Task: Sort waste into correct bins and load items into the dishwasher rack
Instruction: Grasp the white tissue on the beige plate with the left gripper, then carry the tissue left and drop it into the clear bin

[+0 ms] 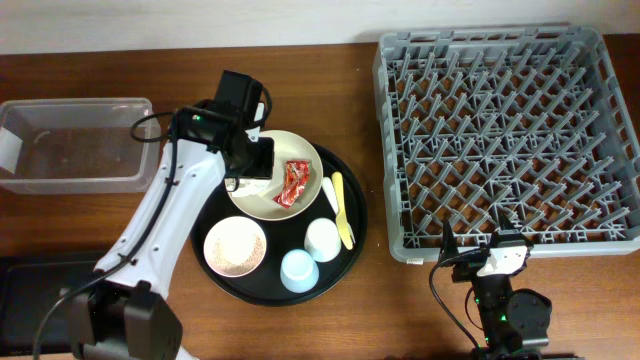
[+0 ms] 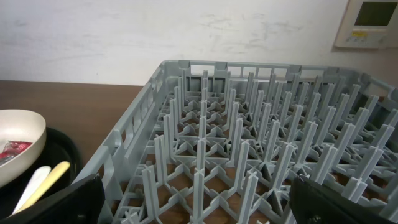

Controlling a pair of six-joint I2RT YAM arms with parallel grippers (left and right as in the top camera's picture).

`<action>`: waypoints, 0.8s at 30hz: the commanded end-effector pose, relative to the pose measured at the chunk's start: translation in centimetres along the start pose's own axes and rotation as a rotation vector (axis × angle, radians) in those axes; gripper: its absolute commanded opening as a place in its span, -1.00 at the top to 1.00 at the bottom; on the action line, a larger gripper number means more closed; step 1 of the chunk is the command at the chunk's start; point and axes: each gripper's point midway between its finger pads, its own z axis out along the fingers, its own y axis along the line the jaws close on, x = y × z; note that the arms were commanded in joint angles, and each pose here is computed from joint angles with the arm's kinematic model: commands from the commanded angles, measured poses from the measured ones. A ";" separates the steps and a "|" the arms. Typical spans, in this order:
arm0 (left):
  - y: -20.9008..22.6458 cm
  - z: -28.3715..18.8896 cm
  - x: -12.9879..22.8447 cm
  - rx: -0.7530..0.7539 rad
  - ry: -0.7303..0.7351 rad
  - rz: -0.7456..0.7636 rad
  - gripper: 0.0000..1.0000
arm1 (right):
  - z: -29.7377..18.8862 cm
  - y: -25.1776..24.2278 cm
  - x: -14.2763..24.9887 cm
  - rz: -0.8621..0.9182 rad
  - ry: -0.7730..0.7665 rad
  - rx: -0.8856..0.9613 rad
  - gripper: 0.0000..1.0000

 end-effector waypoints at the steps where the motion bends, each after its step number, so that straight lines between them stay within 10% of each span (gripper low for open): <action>1: 0.7 3.5 0.3 -0.068 0.057 -0.023 0.00 | 0.0 0.1 0.2 0.008 0.005 -0.001 -0.96; 13: 1.5 12.0 1.7 -0.138 0.191 -0.012 0.02 | 0.0 0.1 0.2 0.008 0.005 -0.001 -0.96; 19: 1.5 12.0 1.6 -0.136 0.188 -0.013 0.92 | 0.0 0.1 0.2 0.008 0.004 -0.001 -0.96; 24: 0.8 7.9 -2.3 -0.116 0.098 -0.020 0.99 | 0.0 0.1 0.2 0.008 0.004 -0.001 -0.96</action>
